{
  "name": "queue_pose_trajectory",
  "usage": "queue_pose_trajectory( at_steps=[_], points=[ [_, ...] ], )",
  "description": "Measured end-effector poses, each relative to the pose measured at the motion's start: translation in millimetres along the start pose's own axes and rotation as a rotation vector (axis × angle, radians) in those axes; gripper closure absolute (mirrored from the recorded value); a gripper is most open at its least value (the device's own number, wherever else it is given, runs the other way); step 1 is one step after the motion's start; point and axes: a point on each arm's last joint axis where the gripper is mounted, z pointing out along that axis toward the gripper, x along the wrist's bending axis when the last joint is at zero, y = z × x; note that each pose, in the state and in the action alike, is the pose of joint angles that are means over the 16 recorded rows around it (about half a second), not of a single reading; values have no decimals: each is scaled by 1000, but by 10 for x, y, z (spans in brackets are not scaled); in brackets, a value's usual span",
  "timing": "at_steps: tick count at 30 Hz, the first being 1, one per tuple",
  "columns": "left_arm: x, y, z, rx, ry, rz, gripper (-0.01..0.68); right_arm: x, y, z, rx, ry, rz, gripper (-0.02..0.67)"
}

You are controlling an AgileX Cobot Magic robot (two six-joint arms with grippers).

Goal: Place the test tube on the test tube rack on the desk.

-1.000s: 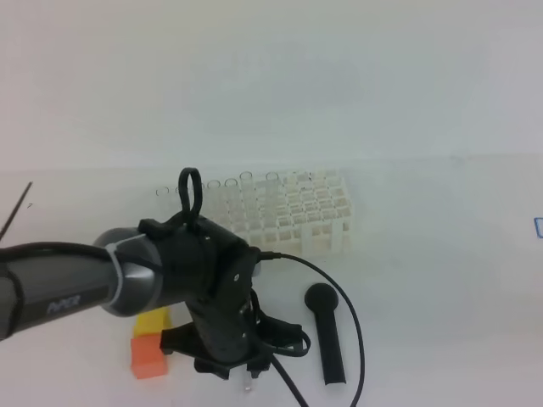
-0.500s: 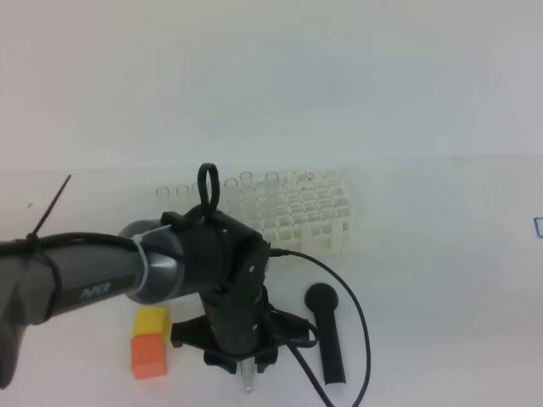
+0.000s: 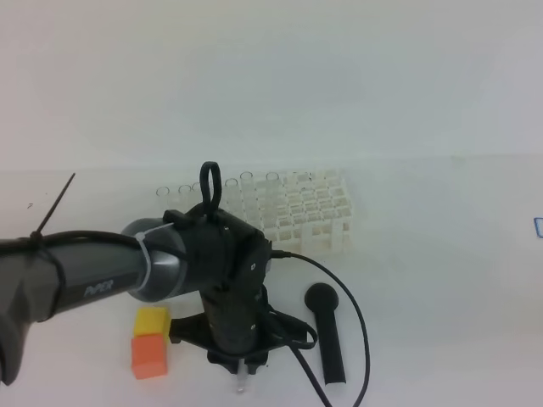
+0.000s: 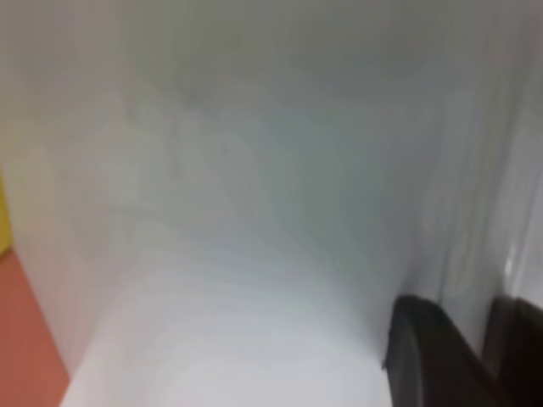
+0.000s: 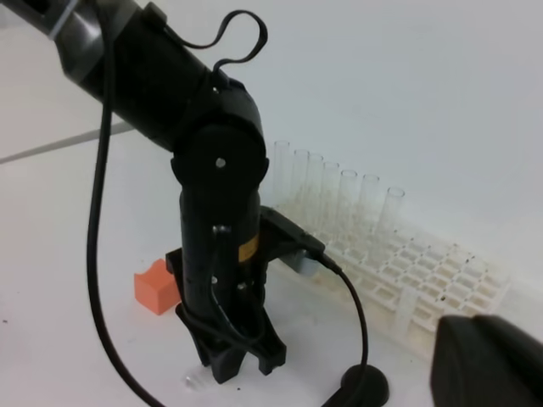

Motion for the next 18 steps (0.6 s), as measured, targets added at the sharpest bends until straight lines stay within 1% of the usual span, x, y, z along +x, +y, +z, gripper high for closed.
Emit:
queue_pose_trajectory(
  at_steps=[6,12,18],
  points=[
    [-12,30,-28,2,4,32,558,2,1,0,-1,2,0,650],
    [-28,81,-157,-26,-10,89,560,4,1,0,-1,3,0,650],
    [-35,137,-445,-114,-51,178,560,4,1,0,-1,3,0,650]
  ],
)
